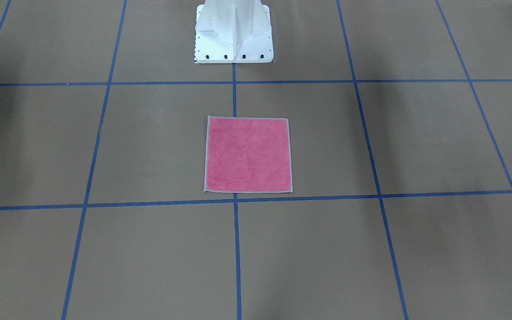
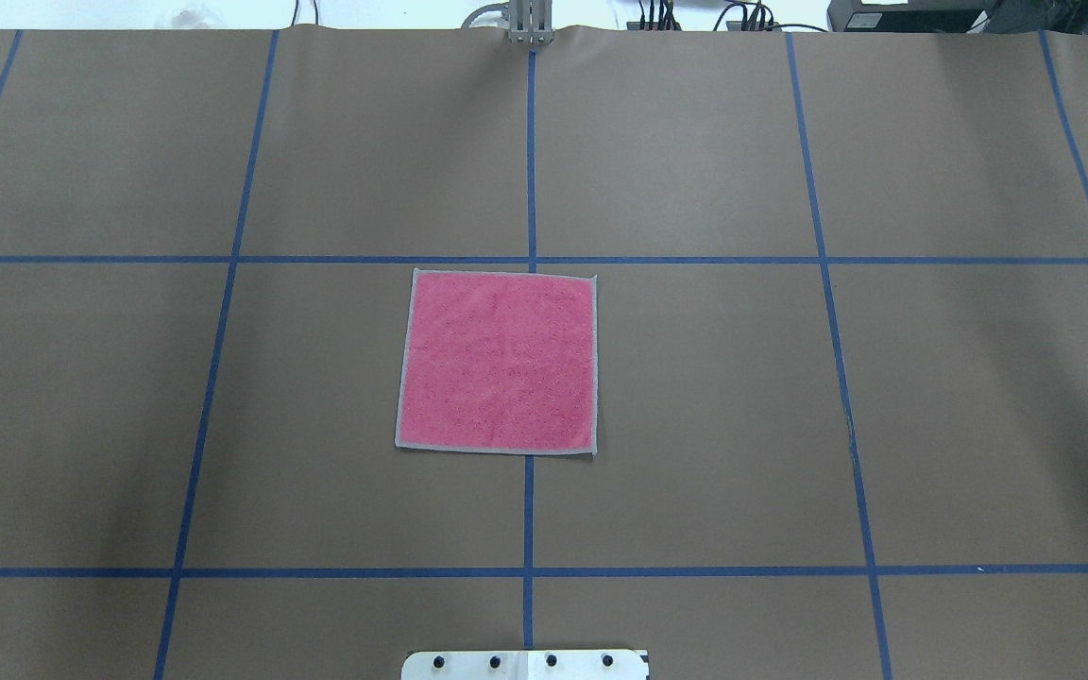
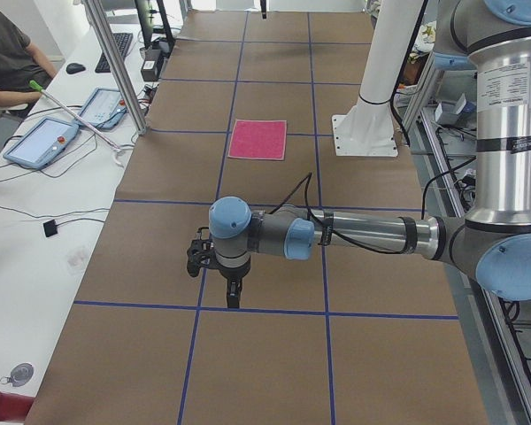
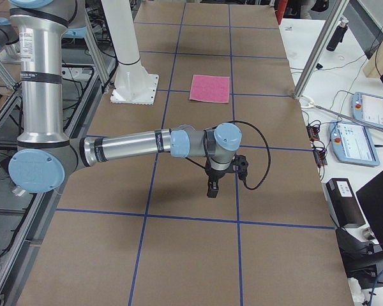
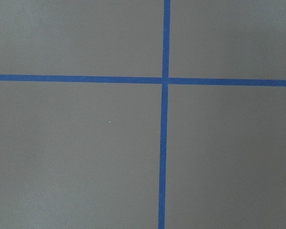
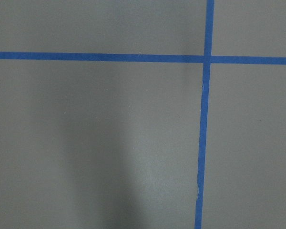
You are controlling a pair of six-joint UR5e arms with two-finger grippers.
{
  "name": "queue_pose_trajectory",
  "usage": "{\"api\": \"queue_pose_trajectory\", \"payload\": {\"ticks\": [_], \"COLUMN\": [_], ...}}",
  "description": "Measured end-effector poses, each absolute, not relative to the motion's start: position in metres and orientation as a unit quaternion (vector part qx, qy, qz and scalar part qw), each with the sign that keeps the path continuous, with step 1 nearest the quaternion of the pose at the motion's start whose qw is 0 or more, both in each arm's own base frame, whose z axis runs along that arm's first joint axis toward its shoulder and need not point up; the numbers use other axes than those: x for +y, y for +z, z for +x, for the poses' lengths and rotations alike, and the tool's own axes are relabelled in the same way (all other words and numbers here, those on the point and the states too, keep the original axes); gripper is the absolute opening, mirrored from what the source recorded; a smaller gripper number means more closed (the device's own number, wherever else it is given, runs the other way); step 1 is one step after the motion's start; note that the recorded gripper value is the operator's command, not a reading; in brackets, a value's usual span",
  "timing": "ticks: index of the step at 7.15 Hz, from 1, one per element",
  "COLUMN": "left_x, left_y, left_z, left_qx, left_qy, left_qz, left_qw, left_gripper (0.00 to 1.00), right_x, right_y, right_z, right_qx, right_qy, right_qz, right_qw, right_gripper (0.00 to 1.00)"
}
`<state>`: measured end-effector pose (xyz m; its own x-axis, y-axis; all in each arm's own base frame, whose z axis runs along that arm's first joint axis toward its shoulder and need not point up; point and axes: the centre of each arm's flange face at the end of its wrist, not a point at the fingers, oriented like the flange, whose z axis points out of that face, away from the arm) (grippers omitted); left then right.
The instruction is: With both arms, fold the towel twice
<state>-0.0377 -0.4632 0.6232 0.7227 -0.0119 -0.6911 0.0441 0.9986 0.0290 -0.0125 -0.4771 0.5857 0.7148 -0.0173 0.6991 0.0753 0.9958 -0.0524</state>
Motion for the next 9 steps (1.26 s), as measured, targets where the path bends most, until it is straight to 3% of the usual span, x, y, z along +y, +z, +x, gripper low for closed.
{"api": "queue_pose_trajectory", "payload": {"ticks": [6, 9], "left_x": [-0.465, -0.465], "left_y": [0.619, 0.612], "left_z": [-0.037, -0.034], "left_qx": [0.374, 0.393], "left_qy": [-0.012, -0.003], "left_qz": [0.033, 0.047], "left_qw": [0.927, 0.919], "left_gripper": [1.00, 1.00], "right_x": [-0.483, -0.488], "right_y": [0.566, 0.521], "right_z": [-0.024, -0.071], "right_qx": [-0.411, -0.419], "right_qy": [-0.021, -0.004], "right_qz": [-0.038, -0.033], "right_qw": [0.911, 0.907], "right_gripper": [1.00, 1.00]}}
